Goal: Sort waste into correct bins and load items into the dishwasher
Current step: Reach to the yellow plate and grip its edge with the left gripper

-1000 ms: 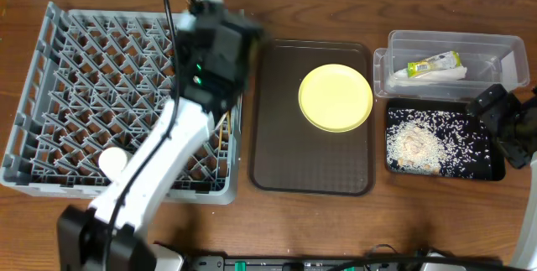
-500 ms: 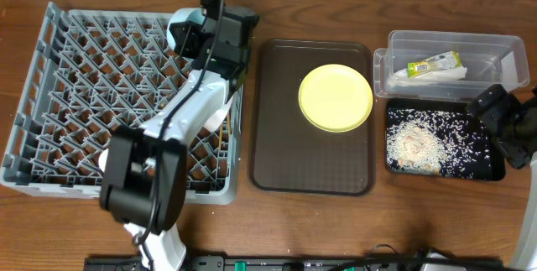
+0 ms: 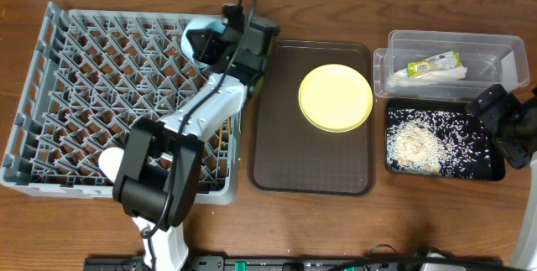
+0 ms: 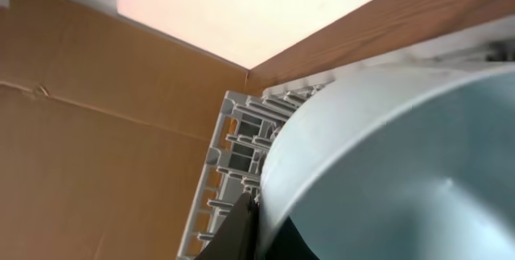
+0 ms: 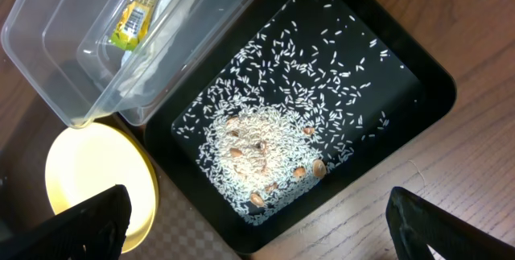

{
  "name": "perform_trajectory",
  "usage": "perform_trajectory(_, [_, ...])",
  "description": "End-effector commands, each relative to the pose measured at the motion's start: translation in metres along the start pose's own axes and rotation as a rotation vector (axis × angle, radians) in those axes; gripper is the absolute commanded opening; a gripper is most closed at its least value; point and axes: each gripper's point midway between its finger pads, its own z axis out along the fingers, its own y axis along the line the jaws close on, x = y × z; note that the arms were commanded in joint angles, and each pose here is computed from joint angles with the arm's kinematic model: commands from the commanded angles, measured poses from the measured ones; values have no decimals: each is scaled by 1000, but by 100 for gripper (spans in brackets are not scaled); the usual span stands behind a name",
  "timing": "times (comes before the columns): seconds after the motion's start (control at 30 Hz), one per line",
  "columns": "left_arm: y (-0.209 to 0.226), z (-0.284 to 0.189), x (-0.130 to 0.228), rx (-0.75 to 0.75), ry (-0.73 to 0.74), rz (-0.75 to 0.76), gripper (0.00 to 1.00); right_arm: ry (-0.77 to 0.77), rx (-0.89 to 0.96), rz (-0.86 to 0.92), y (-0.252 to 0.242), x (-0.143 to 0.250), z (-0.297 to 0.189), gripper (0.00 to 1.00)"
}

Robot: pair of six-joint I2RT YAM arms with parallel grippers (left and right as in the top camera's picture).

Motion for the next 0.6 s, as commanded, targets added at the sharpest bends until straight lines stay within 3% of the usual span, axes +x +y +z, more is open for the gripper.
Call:
perform_trajectory(0.0, [-8,-5,1,2,1,21,8,-13,-8,0,0,-2,-4,99])
perform_trajectory(0.17, [-14,-12,7,15,11,24,17,-13,-8,0,0,-2,-4,99])
perform_trajectory(0.2, [-16,-14,8,18,12,25,25,-13,-8,0,0,-2,-4,99])
perform_trajectory(0.27, [-18,-18,9,24,9,37,31,-13,-8,0,0,-2,-4,99])
perform_trajectory(0.57, [-25,-48,-2,10,-47,52,38,-13,-8,0,0,-2,-4,99])
